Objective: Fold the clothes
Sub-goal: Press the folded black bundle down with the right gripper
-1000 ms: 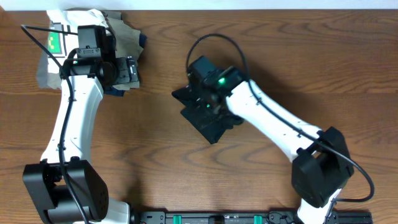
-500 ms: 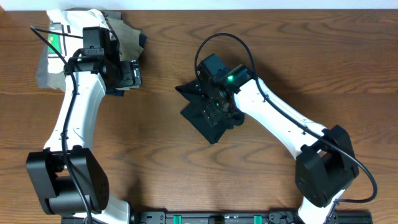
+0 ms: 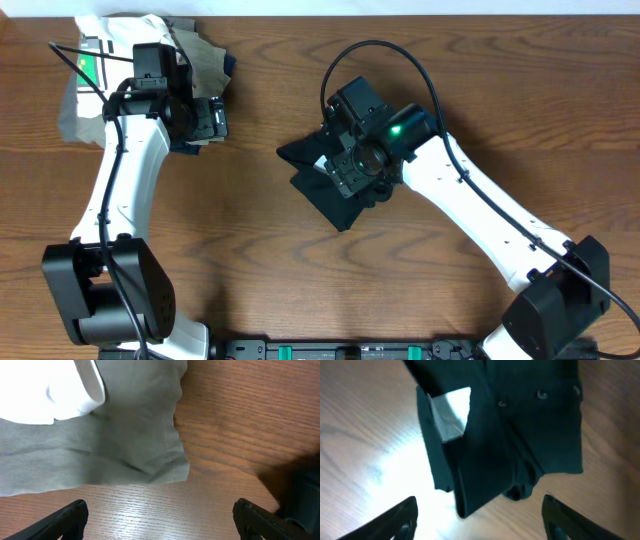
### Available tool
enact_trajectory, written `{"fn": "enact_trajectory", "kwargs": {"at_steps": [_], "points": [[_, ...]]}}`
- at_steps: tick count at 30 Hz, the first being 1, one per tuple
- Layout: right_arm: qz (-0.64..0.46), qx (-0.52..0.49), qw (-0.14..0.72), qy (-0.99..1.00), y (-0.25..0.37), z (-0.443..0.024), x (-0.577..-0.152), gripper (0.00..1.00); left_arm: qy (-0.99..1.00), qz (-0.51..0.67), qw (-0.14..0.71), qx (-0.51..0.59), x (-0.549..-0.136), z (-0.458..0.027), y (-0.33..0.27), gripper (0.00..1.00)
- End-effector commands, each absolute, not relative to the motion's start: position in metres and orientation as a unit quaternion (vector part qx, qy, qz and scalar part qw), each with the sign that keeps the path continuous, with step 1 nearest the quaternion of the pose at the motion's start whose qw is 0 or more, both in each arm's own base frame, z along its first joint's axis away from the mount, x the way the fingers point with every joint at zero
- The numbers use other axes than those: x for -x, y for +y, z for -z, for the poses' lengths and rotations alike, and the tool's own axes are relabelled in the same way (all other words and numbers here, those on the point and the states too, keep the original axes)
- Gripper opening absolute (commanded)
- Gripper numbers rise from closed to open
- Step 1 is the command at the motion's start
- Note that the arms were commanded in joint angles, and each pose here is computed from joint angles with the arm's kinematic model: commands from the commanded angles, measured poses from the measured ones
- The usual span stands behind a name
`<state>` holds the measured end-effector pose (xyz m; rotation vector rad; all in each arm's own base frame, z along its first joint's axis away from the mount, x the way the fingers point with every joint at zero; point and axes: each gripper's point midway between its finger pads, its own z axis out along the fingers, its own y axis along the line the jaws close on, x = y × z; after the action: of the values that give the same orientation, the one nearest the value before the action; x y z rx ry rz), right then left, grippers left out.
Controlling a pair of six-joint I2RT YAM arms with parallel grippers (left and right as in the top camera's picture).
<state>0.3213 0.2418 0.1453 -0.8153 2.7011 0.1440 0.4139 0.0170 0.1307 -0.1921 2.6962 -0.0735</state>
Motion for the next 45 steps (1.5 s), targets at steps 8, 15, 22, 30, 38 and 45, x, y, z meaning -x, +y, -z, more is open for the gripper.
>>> {"fn": "enact_trajectory", "kwargs": {"at_steps": [8, 15, 22, 30, 38, 45], "points": [[-0.025, 0.289, 0.155, 0.944, 0.242, -0.055, -0.332, 0.01, 0.975, 0.034, 0.209, 0.061, -0.412, -0.126, 0.014, 0.93], [-0.037, 0.331, 0.081, 0.94, 0.239, 0.004, -0.295, 0.01, 0.975, 0.04, 0.206, 0.078, -0.411, -0.126, 0.013, 0.93], [-0.049, 0.324, 0.117, 0.938, 0.25, -0.014, -0.313, 0.01, 0.976, 0.06, 0.193, 0.084, -0.406, -0.124, 0.006, 0.93], [-0.112, 0.308, 0.255, 0.91, 0.27, -0.13, -0.361, 0.3, 0.972, 0.133, 0.172, 0.094, -0.399, -0.125, -0.018, 0.93], [-0.177, 0.394, 0.209, 0.877, 0.301, -0.098, -0.343, 0.38, 0.967, 0.125, 0.18, 0.13, -0.401, -0.126, 0.012, 0.94], [-0.18, 0.456, 0.116, 0.864, 0.318, -0.034, -0.305, 0.44, 0.958, 0.12, 0.185, 0.181, -0.399, -0.126, 0.046, 0.94]]}}
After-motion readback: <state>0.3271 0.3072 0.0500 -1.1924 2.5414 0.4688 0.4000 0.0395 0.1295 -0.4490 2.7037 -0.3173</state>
